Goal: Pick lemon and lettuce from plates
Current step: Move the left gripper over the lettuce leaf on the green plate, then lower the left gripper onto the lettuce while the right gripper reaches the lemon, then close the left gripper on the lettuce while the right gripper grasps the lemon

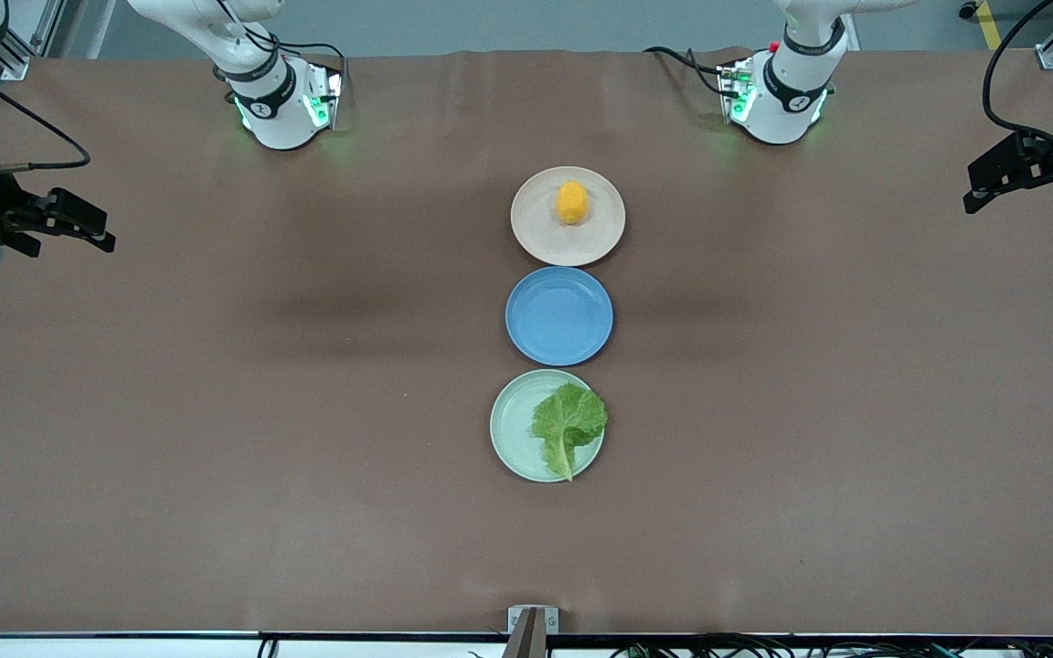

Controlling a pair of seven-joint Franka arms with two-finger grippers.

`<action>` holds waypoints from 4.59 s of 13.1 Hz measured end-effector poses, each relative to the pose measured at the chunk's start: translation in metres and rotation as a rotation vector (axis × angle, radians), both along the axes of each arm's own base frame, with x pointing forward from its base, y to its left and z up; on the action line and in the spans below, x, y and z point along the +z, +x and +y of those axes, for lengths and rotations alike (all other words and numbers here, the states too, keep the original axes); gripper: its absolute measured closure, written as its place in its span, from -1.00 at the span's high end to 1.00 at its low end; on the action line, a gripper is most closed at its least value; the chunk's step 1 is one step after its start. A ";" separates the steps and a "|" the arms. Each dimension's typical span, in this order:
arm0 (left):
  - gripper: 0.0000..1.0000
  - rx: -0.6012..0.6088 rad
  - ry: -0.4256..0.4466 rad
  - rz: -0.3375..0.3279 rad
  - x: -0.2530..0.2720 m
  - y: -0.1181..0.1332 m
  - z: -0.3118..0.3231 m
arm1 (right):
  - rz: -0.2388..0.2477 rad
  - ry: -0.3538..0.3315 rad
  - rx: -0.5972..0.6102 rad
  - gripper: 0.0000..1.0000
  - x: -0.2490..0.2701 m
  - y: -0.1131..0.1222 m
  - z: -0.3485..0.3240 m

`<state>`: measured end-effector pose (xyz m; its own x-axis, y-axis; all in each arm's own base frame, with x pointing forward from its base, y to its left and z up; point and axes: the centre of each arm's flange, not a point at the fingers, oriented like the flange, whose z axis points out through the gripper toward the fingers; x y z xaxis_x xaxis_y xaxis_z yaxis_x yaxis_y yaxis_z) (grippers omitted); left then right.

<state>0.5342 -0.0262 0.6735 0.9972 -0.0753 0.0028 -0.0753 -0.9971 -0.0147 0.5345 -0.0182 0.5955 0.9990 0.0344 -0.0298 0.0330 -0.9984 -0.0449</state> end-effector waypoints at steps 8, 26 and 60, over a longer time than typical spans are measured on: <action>1.00 0.086 -0.167 0.145 -0.119 0.060 -0.115 | -0.006 0.000 -0.001 1.00 0.004 0.000 -0.001; 1.00 0.282 -0.263 -0.085 -0.417 0.118 -0.322 | 0.201 0.001 0.071 1.00 -0.124 0.069 0.044; -0.03 0.257 -0.266 -0.079 -0.471 0.105 -0.350 | -0.073 -0.069 -0.290 1.00 -0.387 -0.298 0.639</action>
<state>0.6397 -0.3763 0.2028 0.9793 0.1915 0.0661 0.1694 -0.9529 0.2515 0.2363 0.6213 0.2084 0.9664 -0.2520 0.0505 -0.2531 -0.9673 0.0151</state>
